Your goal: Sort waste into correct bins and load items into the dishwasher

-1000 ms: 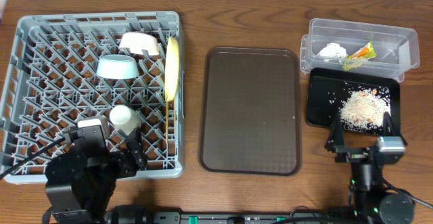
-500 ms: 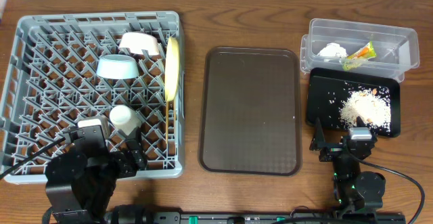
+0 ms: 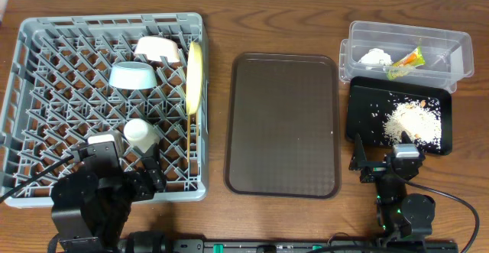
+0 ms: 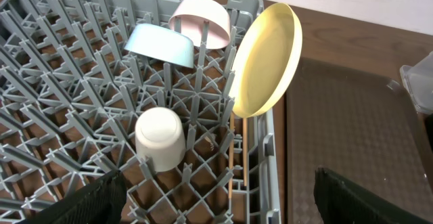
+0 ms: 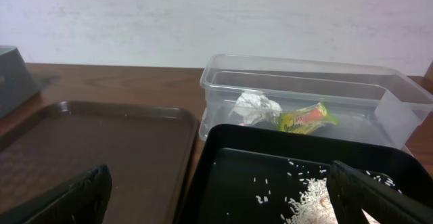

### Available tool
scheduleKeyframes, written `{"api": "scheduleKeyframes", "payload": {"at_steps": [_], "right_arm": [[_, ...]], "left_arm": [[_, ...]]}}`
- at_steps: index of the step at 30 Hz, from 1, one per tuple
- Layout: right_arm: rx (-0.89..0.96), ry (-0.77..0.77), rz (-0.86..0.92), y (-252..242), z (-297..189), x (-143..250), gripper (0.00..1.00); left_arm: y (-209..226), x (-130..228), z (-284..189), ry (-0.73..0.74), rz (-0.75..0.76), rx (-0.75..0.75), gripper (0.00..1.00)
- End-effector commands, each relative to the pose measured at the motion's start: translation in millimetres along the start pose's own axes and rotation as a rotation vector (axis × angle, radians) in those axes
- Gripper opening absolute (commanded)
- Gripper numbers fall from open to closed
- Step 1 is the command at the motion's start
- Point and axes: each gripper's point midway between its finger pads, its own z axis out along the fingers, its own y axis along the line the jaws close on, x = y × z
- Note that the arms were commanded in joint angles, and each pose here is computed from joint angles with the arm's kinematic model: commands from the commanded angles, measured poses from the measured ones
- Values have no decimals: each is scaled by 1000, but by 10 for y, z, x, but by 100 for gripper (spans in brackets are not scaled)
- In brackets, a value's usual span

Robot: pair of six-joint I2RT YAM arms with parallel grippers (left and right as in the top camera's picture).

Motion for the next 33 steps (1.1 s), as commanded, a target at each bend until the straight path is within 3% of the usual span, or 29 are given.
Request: {"api": "scheduleKeyframes", "payload": {"at_steps": [1, 16, 22, 33], "right_arm": [[-8, 0, -2, 8, -2, 3, 99], [-8, 0, -2, 8, -2, 3, 99], [-8, 0, -2, 8, -2, 3, 99], [-8, 0, -2, 8, -2, 3, 99]], "left_arm": [[-12, 13, 8, 4, 14, 8, 90], [-12, 13, 8, 4, 14, 8, 90], [41, 221, 168, 17, 16, 3, 90], [-85, 490, 713, -307, 79, 136, 90]]}}
